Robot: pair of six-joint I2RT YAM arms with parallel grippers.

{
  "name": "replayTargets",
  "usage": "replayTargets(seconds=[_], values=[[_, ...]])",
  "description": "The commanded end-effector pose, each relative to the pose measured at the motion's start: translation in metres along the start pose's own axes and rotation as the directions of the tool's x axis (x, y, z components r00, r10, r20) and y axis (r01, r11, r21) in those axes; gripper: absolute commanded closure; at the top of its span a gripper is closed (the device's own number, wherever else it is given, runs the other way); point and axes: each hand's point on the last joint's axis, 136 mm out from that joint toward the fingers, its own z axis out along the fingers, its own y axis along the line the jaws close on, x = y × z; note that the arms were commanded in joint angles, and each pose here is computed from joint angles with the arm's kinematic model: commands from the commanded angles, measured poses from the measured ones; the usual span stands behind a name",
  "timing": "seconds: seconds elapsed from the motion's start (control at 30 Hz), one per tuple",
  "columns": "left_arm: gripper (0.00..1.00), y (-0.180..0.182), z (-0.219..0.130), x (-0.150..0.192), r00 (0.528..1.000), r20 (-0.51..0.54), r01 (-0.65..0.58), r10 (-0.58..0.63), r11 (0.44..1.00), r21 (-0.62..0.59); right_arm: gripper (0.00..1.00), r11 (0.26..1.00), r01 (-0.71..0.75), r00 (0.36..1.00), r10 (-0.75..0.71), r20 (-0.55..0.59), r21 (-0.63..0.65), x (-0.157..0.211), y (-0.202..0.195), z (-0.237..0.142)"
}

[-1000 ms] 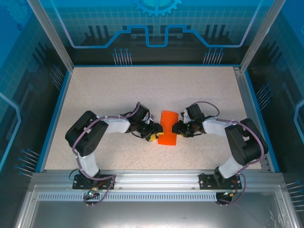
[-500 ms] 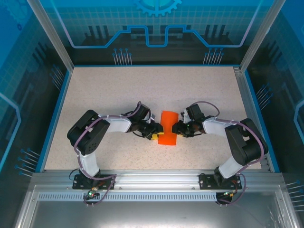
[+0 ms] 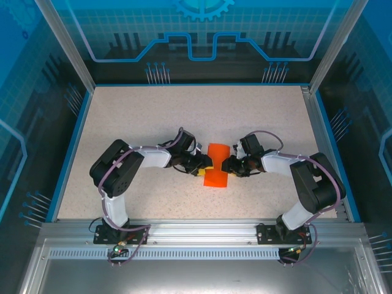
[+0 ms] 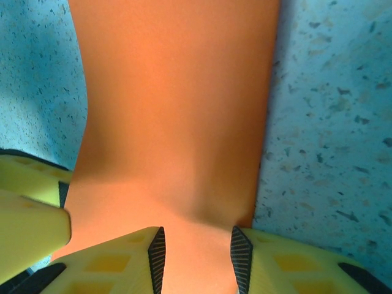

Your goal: Fold a paper plane with a square sheet of paper (pick it up from the middle)

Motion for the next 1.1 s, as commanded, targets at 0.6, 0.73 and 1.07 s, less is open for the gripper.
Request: replayTargets(seconds=[0.6, 0.73, 1.07], values=[[0.92, -0.015, -0.004, -0.016, 1.0, 0.011, 0.003, -0.003, 1.0, 0.03, 0.4, 0.901, 0.42, 0.888, -0.433, 0.152, 0.11, 0.027, 0.059, -0.045], [0.92, -0.016, -0.005, -0.015, 1.0, 0.009, -0.001, 0.001, 1.0, 0.029, 0.36, 0.824, 0.531, 0.81, -0.562, 0.17, 0.196, 0.043, 0.073, -0.048], [0.92, -0.019, -0.008, -0.015, 1.0, 0.01, -0.006, 0.005, 0.999, 0.032, 0.35, 0.674, 0.635, 0.698, -0.71, 0.094, 0.377, 0.053, 0.089, -0.027]])
